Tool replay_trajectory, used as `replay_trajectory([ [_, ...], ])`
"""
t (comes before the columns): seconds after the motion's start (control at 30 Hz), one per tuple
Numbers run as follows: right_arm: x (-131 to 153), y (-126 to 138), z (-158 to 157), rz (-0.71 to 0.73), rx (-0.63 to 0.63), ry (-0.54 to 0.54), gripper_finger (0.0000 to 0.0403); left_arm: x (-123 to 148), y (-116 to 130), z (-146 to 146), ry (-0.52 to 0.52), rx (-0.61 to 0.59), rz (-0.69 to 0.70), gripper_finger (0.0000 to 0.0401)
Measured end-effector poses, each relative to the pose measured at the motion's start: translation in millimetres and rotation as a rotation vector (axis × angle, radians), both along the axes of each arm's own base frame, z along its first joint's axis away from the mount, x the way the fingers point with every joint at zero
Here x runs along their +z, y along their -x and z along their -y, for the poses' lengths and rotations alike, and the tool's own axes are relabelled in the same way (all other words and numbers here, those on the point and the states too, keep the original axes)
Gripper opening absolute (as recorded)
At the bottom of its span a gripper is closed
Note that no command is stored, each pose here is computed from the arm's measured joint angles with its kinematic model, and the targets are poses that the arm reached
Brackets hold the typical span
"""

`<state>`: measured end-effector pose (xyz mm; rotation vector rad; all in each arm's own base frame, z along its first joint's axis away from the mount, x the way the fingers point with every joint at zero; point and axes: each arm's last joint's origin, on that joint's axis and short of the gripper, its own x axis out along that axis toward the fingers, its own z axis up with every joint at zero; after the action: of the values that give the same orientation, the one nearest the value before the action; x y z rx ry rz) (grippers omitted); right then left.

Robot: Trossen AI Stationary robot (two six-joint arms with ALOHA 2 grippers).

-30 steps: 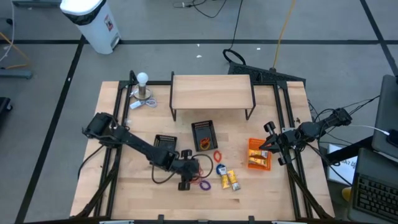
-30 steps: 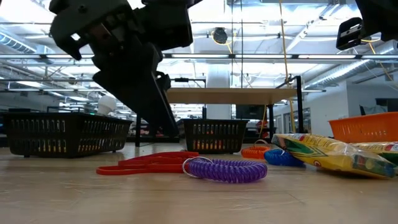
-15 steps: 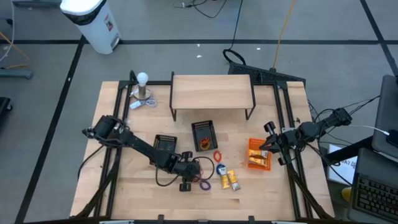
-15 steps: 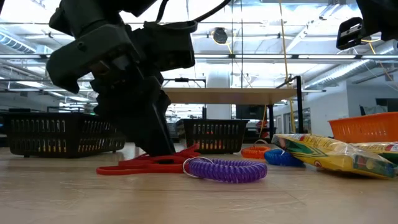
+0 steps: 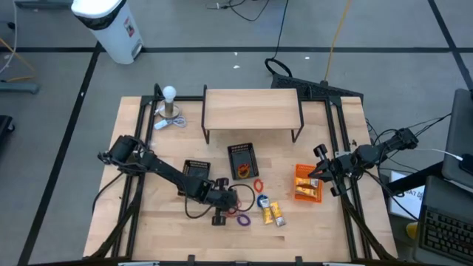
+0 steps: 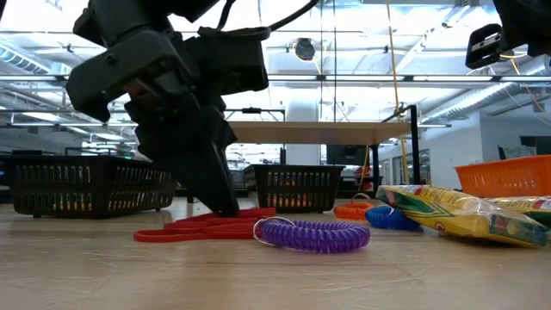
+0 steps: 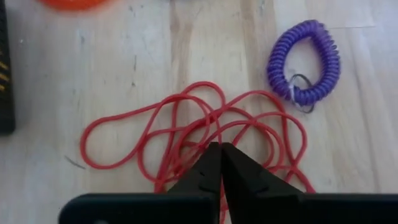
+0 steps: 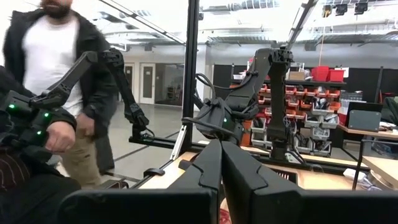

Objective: Pick & Place Office Desk Supplies
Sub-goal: Put the red rubber band into the left black bin

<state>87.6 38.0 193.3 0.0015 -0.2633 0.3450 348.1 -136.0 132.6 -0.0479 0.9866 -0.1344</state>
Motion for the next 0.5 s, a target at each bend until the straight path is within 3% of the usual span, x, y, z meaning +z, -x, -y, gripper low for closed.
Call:
replay_trajectory([
  [0.5, 0.0, 0.0, 0.0, 0.000, 0.000, 0.000, 0.0000, 0.3, 0.3, 1.3, 0.007, 0.000, 0.001, 0.0093],
])
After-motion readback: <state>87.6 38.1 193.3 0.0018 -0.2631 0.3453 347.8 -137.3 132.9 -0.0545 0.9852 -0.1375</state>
